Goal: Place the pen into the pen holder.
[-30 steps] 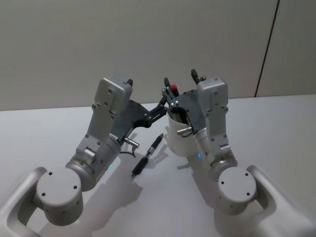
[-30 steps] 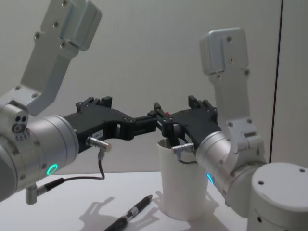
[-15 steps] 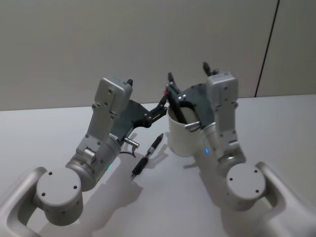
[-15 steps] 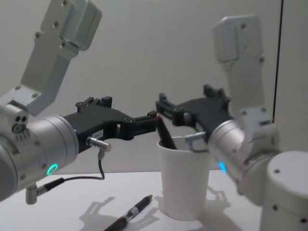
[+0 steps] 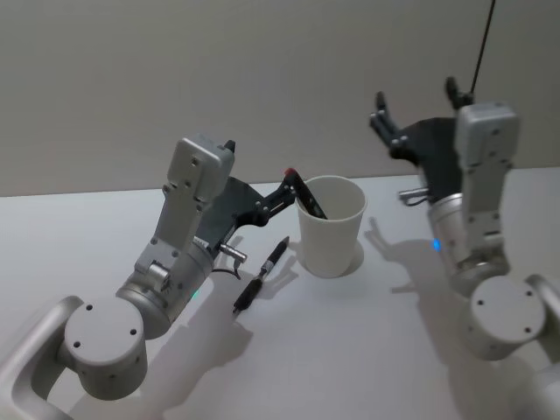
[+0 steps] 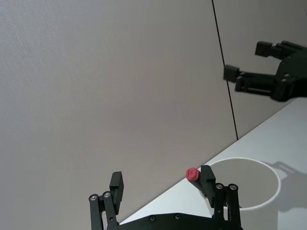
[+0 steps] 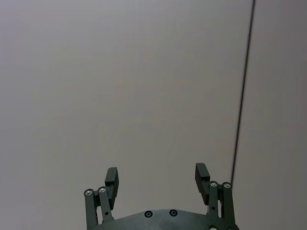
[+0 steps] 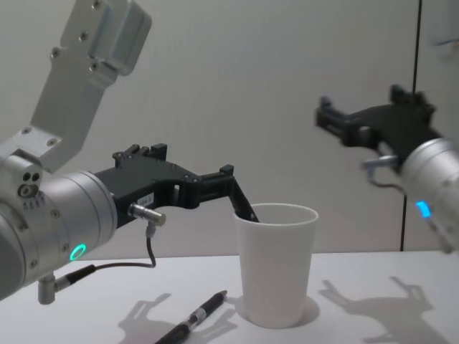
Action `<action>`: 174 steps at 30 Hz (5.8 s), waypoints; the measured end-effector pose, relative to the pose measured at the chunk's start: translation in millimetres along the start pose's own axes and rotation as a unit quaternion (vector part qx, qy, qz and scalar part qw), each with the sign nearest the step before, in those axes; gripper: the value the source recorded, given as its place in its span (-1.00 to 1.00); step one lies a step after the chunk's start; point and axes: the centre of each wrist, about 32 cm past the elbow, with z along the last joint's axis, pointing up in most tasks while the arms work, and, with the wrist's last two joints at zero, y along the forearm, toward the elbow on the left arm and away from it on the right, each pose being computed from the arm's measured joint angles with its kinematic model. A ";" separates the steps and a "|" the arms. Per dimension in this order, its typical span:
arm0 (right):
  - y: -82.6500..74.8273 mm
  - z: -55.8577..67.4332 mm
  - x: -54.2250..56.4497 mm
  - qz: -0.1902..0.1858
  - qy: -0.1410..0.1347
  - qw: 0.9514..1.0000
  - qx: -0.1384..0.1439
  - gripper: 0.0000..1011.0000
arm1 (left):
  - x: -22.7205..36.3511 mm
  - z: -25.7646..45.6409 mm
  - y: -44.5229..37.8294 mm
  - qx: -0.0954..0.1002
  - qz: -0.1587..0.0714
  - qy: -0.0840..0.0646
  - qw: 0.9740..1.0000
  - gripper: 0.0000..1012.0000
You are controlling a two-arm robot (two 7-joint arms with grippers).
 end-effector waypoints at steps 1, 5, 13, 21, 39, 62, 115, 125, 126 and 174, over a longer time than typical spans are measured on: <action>-0.4 0.7 2.9 -0.003 0.000 1.000 0.000 0.98 | 0.0 0.0 0.0 0.000 0.000 0.000 1.000 0.98; -3.7 3.0 18.1 -0.010 -0.003 1.000 -0.007 0.98 | 0.0 0.0 0.0 0.000 0.000 0.000 1.000 0.98; -14.8 5.4 49.1 0.005 -0.017 0.999 -0.041 0.98 | 0.0 0.0 0.0 0.000 0.000 0.000 1.000 0.98; -26.7 6.1 73.1 0.033 -0.032 0.995 -0.086 0.98 | 0.0 0.0 0.0 0.000 0.000 0.000 1.000 0.98; -52.1 4.2 117.2 0.103 -0.063 0.975 -0.184 0.98 | 0.0 0.0 0.0 0.000 0.000 0.000 1.000 0.98; -60.5 4.1 130.7 0.125 -0.070 0.966 -0.216 0.98 | 0.0 0.0 0.0 0.000 0.000 0.000 1.000 0.98; -90.4 24.8 89.0 0.100 0.075 0.981 -0.147 0.98 | 1.8 12.8 5.5 0.053 -0.022 0.004 0.998 0.98; -90.4 24.8 89.0 0.100 0.075 0.981 -0.147 0.98 | 0.0 25.2 15.5 0.087 -0.006 0.006 0.996 0.98; -90.4 24.8 89.0 0.100 0.075 0.981 -0.147 0.98 | -0.3 25.5 16.1 0.089 -0.005 0.006 0.996 0.98; -90.4 24.7 89.0 0.100 0.074 0.981 -0.147 0.98 | -11.7 -4.6 22.1 0.179 -0.057 0.068 0.980 0.98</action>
